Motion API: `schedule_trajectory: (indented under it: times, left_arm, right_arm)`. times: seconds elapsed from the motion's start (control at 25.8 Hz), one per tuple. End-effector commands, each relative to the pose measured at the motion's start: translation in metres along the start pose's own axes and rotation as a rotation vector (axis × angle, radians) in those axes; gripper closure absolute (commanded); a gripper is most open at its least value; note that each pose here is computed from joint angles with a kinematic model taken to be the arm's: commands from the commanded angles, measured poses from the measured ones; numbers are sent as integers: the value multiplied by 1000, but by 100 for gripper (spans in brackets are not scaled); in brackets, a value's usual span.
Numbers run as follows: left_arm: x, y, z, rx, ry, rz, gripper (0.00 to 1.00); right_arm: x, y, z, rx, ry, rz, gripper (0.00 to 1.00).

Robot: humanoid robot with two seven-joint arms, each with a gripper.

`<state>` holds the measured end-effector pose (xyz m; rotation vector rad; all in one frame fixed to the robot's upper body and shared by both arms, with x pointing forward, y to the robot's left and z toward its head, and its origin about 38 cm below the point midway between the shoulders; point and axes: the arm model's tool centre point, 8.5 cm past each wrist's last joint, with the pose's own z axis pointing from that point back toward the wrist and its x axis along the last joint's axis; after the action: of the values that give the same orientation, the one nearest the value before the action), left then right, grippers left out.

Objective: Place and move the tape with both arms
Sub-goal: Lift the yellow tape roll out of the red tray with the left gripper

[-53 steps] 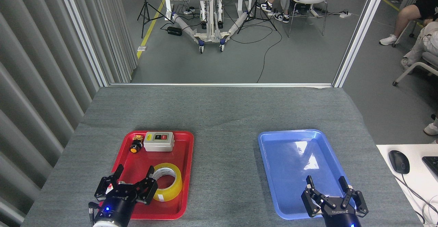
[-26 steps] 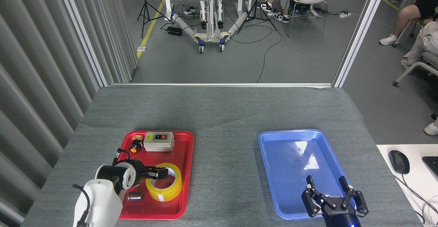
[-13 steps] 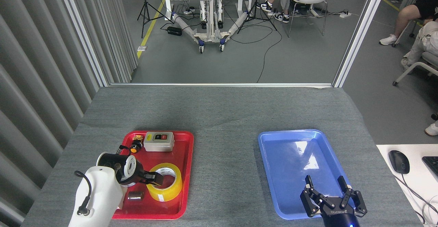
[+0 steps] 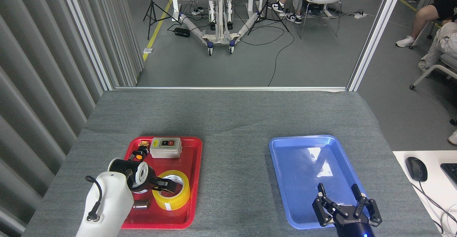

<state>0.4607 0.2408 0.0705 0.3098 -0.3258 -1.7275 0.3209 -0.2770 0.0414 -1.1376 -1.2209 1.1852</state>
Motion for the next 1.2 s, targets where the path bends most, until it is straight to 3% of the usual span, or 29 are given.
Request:
schedule_trajectory:
  times: [0.0,0.31,0.39,0.46,0.66,0.93,1.08,1.16]
  left_arm:
    - [-2,2,-3,16,1,3,0]
    - [14,2,-8,4,-22,-26,1]
    - [19,3,-11,19,-30,-22,20]
    - [19,6,-11,61,-31,-22,25]
    - [18,7,-11,82,-33,-32,51]
    - [12,3,-14,69,-25,-38,54]
    - [6,2,-15,83,-16,-39,74]
    - [4,2,-15,101,-18,-52,78]
  right_arm:
    - [0,0,0,1,1,0,0]
    - [0,1,0,3,1,1,0]
    - [0,1,0,3,1,1,0]
    - [0,1,0,3,1,1,0]
    - [-1,1,0,5,1,4,0]
    - [-2,1,1,6,-1,5,0]
    - [-3,3,1,10,-1,7,0]
    - [-4,2,1,9,1,9,0]
